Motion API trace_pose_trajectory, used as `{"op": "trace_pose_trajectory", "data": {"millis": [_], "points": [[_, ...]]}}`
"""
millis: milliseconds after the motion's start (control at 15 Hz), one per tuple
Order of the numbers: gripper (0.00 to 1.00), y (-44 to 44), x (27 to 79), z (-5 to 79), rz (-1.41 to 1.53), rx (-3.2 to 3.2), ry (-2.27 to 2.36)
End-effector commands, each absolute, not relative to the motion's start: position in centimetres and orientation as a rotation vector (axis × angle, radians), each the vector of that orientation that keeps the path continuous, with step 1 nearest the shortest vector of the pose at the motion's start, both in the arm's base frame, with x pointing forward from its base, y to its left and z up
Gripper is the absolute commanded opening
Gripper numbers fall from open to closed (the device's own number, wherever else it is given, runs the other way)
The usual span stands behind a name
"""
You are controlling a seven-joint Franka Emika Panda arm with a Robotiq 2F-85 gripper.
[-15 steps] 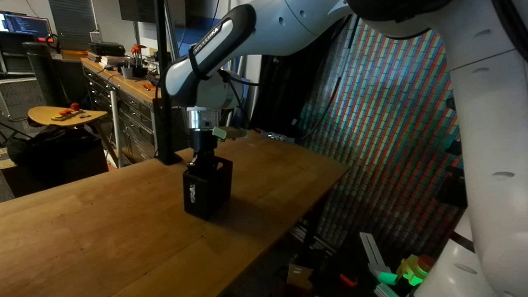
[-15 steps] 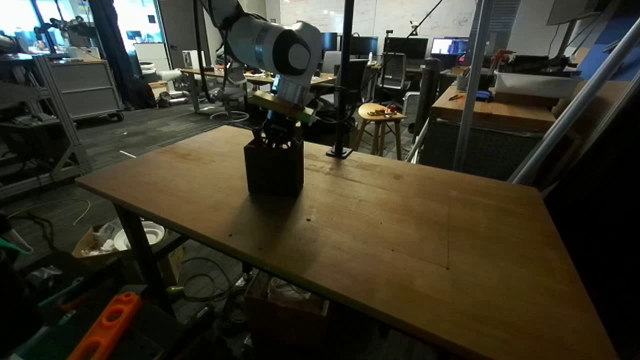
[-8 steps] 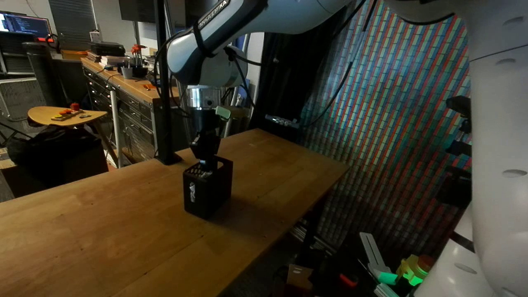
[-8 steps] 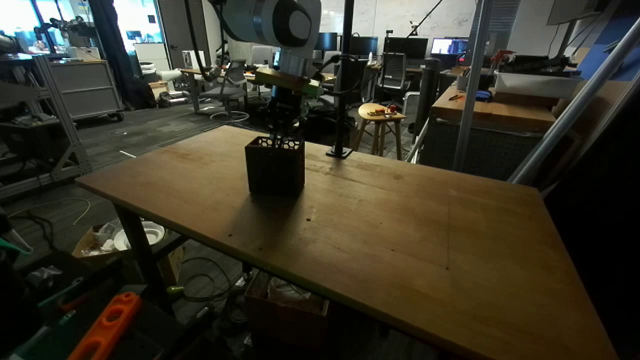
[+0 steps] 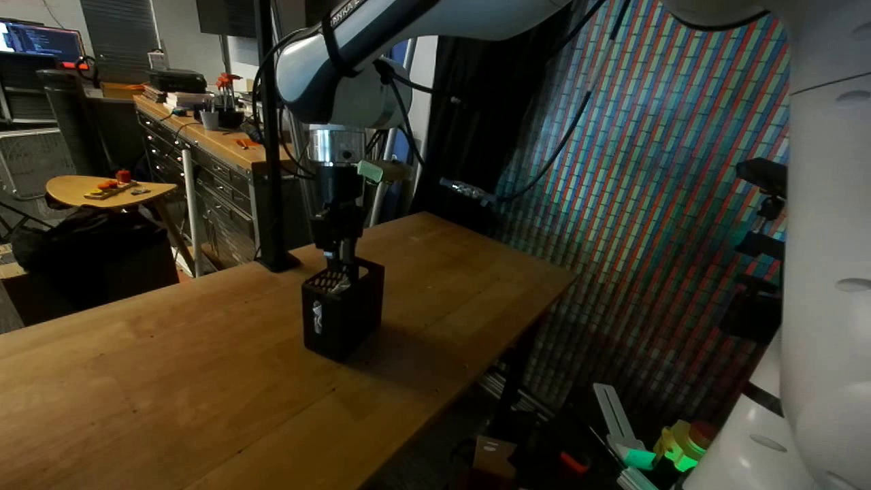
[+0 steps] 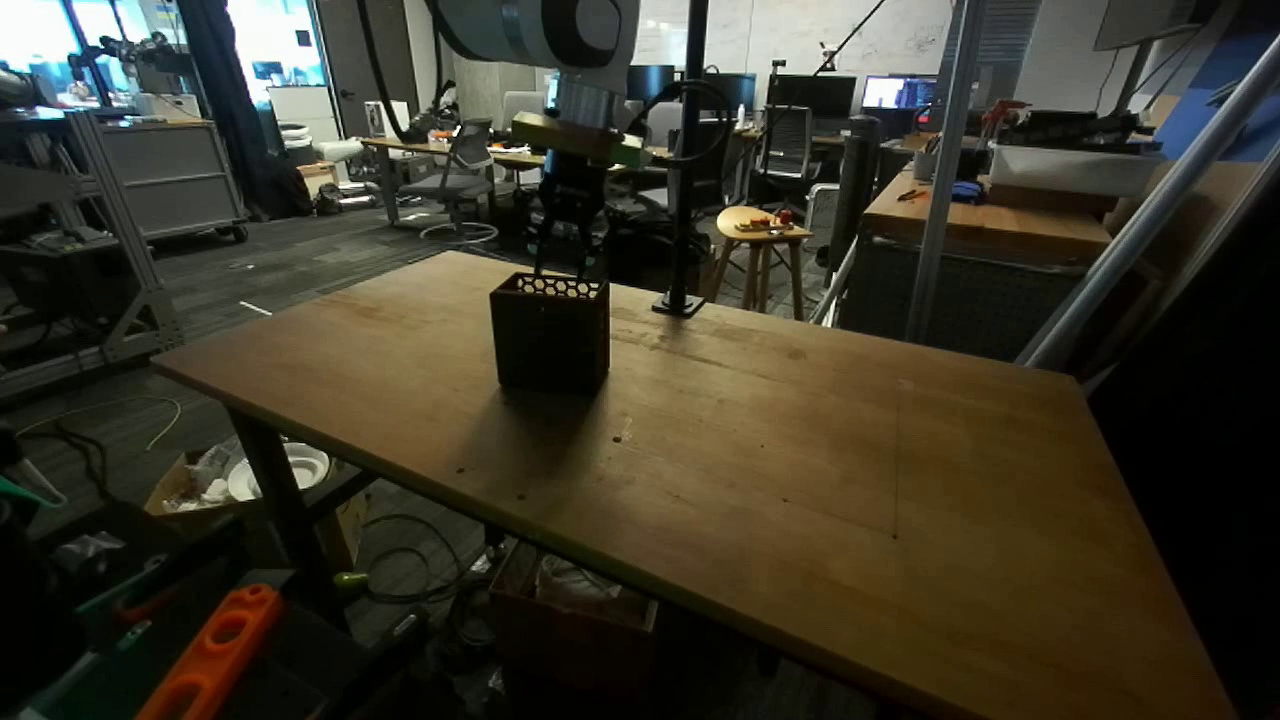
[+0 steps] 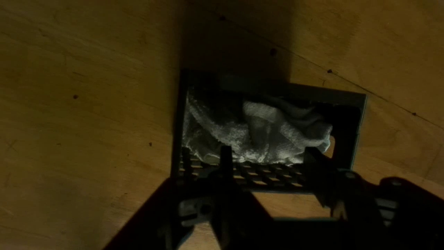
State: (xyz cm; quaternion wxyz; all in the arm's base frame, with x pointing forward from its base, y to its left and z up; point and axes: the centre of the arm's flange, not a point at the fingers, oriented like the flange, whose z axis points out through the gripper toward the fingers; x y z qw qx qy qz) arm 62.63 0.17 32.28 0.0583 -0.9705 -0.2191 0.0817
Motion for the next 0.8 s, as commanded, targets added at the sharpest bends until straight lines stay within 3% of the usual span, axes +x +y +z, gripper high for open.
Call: {"op": "trace_pose_trajectory", "data": {"millis": [0, 200, 267, 333, 400, 733], "points": [[0.61, -0.1, 62.7, 32.0, 0.238, -2.918, -0.700], [0.46, -0.4, 62.7, 31.1, 0.243, -2.902, -0.712], [0.47, -0.5, 62.7, 30.9, 0.245, -2.897, -0.718], [0.39, -0.7, 62.7, 30.5, 0.248, -2.892, -0.722], [0.46, -0.8, 62.7, 30.1, 0.251, -2.886, -0.726], [0.46, -1.8, 62.6, 28.3, 0.265, -2.850, -0.737]]}}
